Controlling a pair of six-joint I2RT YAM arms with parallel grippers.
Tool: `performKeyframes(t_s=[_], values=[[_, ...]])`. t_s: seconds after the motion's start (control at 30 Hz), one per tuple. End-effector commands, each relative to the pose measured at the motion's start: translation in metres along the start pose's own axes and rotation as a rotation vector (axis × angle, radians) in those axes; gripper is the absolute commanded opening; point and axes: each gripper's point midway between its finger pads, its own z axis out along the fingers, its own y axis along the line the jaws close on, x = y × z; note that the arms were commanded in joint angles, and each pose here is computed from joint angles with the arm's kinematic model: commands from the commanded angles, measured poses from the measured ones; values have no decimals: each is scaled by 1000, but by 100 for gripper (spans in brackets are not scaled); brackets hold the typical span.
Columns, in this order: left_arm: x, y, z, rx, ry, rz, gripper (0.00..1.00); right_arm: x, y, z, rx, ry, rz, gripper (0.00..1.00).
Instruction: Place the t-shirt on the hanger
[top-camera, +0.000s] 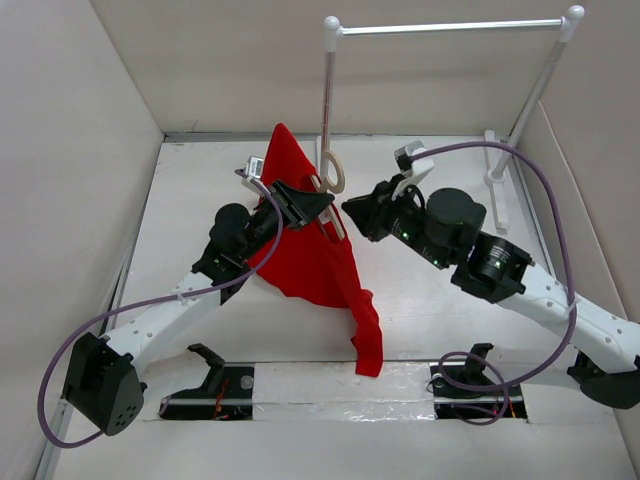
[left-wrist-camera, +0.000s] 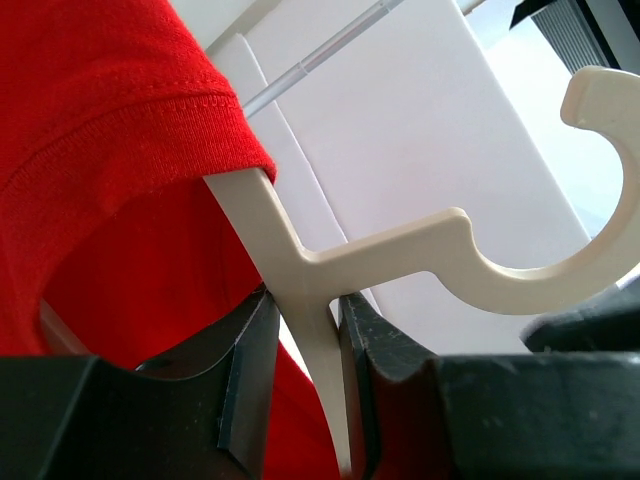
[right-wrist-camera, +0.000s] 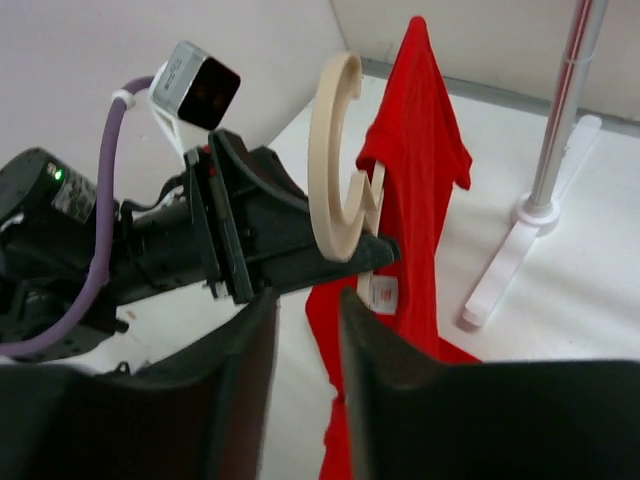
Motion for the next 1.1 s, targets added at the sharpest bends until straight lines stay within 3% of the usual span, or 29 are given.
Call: performKeyframes(t_s=[0.0, 0.07, 0.1, 0.17, 0.2, 0.3, 0.43, 1.07], values=[[-23, -49, -8, 164, -74, 29, 0, 4, 8, -6, -43, -14, 18, 18], [-23, -50, -7, 167, -68, 27, 0, 15, 2, -4, -16, 8, 13, 12], [-24, -52, -7, 171, -67, 26, 0, 20, 3, -3, -13, 19, 9, 15], [-24, -55, -7, 179, -64, 20, 0, 25, -1, 0, 5, 33, -1, 25], [-24, -56, -7, 183, -64, 20, 0, 31, 2, 3, 4, 49, -10, 36], [-23, -58, -8, 188, -53, 19, 0, 32, 2, 9, 8, 53, -19, 44], [-24, -58, -11, 184, -61, 15, 0, 49, -2, 24, 40, 109, -47, 43], [-25, -63, -17, 189, -60, 41, 0, 65, -25, 24, 246, 96, -120, 37]])
